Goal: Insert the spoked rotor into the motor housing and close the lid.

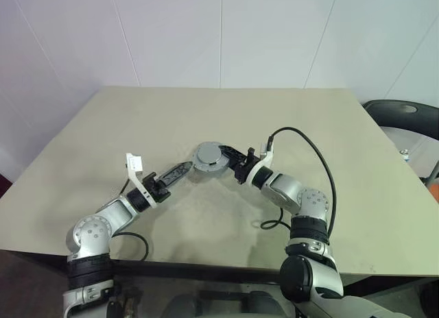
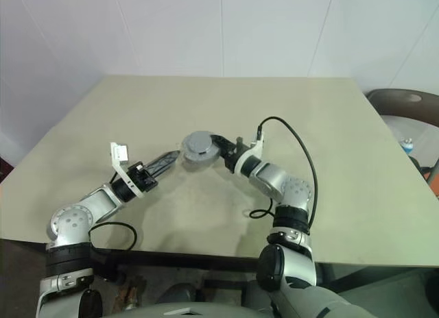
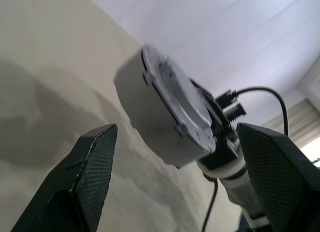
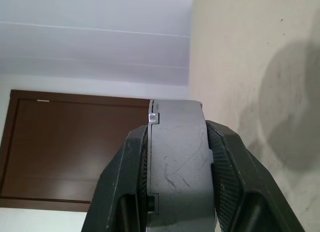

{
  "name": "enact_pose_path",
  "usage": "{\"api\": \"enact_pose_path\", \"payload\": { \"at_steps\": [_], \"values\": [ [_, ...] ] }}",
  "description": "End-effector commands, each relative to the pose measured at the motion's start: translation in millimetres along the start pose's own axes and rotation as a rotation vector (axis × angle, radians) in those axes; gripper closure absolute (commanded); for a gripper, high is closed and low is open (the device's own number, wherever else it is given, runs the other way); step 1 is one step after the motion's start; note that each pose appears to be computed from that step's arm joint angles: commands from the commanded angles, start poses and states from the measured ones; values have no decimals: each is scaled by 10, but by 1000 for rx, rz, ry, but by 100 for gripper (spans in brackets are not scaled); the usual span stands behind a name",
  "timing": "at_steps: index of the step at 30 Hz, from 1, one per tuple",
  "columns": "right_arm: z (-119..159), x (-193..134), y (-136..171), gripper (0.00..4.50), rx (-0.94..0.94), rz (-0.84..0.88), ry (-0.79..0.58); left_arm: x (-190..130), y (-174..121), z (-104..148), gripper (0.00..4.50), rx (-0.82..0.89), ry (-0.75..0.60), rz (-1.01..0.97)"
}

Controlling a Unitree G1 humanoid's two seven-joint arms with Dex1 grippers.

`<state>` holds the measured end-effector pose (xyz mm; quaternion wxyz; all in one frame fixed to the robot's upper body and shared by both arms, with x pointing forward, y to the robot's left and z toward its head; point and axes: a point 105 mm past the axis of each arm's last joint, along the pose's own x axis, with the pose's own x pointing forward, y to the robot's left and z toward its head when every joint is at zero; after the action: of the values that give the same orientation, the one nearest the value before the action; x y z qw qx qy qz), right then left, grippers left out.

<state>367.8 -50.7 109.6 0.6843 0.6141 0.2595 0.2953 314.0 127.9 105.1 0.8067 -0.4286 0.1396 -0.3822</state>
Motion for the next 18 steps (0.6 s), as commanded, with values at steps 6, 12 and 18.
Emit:
{"api": "enact_pose_path", "payload": {
  "at_steps": [6,12,18],
  "values": [
    [36,74,256,323,-59,72,7,351,-42,144,43,-19,-35,-58],
    [57,58,235,323,-74,52,3,535,-99,231,43,-28,-63,-94],
    [75,55,224,323,-81,39,-4,559,-69,213,43,-60,-67,-89]
  ]
}}
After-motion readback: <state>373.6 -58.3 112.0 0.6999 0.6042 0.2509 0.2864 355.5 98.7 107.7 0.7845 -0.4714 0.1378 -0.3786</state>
